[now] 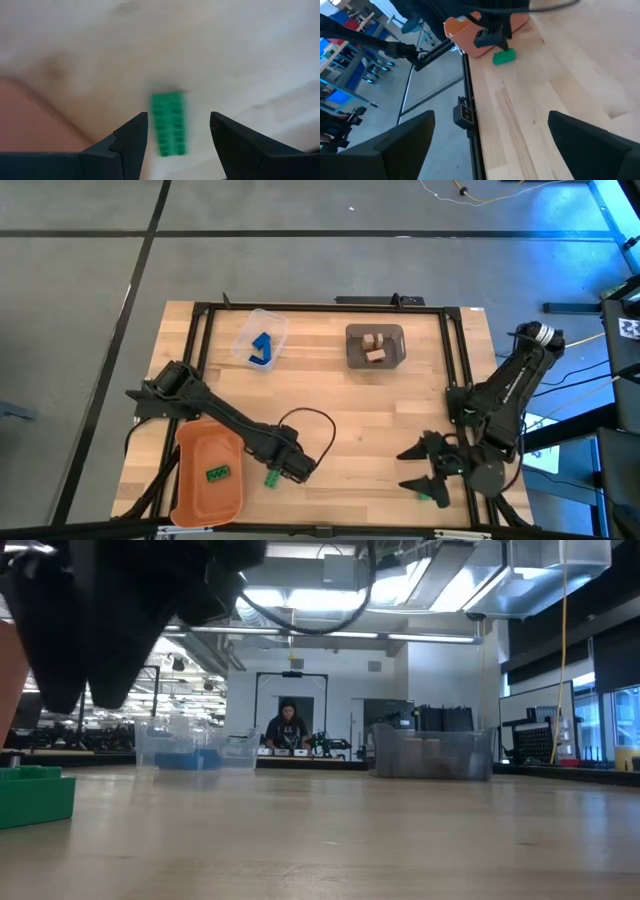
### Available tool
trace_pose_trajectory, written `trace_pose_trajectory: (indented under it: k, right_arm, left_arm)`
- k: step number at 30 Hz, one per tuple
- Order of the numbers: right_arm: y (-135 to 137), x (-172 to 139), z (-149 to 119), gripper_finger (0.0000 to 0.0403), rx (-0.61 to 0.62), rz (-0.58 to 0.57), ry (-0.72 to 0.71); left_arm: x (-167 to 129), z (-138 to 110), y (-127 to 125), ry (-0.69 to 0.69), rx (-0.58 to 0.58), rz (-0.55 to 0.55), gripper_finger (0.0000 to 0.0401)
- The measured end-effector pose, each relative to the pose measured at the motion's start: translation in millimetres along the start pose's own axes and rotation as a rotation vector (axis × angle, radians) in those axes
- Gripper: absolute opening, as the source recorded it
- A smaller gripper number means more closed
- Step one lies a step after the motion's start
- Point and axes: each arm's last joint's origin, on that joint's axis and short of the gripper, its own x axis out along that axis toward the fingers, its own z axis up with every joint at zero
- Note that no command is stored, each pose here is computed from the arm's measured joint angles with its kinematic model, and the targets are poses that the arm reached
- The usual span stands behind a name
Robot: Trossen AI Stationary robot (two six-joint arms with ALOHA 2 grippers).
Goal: Sort & place blocks by color
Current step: Put the left green game piece into the orange bin
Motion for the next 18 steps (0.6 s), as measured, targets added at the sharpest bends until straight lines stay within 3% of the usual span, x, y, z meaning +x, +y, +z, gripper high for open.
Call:
trace_pose_trajectory:
  k: [5, 11, 18]
  right_arm:
    - [0.8, -2.7, -2.6, 0.0389, -0.013, 0.002, 0.000]
    - [0.0, -2.7, -2.9, 0.0389, -0.021, -0.004, 0.003]
    - [-0.3, -2.6, -3.0, 0.0389, -0.025, -0.006, 0.004]
  left_arm:
    - [10.8, -12.3, -3.5, 0.021, 0.029, -0.004, 0.0205]
    - [12.6, -28.4, 1.0, -0.043, -0.026, 0.022, 0.0205]
    - [12.9, -30.3, 3.2, -0.056, -0.036, 0.039, 0.0205]
